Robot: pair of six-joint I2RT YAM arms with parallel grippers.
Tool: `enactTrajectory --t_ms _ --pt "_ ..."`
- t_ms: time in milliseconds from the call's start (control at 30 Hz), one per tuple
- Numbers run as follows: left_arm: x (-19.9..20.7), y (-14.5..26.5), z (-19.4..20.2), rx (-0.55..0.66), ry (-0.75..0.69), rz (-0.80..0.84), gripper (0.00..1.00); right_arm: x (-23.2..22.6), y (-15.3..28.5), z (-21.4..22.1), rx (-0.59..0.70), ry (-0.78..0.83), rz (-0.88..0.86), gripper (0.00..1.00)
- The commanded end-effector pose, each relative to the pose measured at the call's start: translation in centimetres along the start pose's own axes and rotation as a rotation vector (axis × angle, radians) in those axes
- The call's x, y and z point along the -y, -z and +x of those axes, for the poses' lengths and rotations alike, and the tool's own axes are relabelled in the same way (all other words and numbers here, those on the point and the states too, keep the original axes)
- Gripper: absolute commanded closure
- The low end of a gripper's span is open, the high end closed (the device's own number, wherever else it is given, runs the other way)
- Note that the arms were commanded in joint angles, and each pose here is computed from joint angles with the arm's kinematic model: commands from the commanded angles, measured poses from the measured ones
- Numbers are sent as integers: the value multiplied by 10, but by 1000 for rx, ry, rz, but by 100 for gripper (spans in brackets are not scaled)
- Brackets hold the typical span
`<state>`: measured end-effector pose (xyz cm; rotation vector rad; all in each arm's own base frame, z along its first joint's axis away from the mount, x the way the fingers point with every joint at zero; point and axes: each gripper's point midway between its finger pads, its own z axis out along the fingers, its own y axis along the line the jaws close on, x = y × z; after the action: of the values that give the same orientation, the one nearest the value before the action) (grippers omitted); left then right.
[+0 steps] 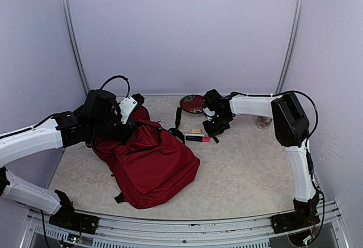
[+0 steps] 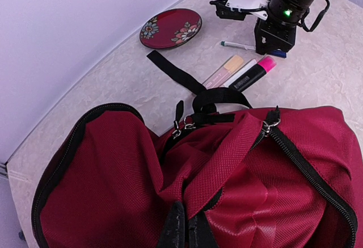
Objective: Pack the student bag
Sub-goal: Pick up the pen from the center of the board, then place the pen in the lower front pocket of the bag.
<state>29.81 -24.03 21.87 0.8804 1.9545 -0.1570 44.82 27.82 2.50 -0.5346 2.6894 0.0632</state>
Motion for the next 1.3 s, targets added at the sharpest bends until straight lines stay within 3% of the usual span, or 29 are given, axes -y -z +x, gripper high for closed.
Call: enactTrajectory --t_ms 0,167,300,433,567,633,833,967,1267 --pt "-2 0 -8 37 3 -2 100 8 16 -3 19 1 8 100" --pt "-2 1 -11 51 14 13 100 -10 85 -42 231 61 -124 100" --pt "-3 4 -14 66 28 23 100 -36 158 -77 475 104 -278 100" --pt "-3 4 -13 68 35 30 100 -110 246 -90 811 301 -552 100" --pt "-2 4 -15 72 39 44 100 -205 327 -56 1139 627 -890 100" --pt "-2 6 -18 86 48 57 100 -240 350 -36 1243 747 -1020 100" --pt "2 16 -26 141 53 117 100 -277 329 -22 1245 830 -1192 100" --pt "6 19 -30 161 58 150 100 -281 295 -9 1240 889 -1147 100" --pt "2 25 -35 192 75 166 100 -279 200 10 1013 1003 -981 100"
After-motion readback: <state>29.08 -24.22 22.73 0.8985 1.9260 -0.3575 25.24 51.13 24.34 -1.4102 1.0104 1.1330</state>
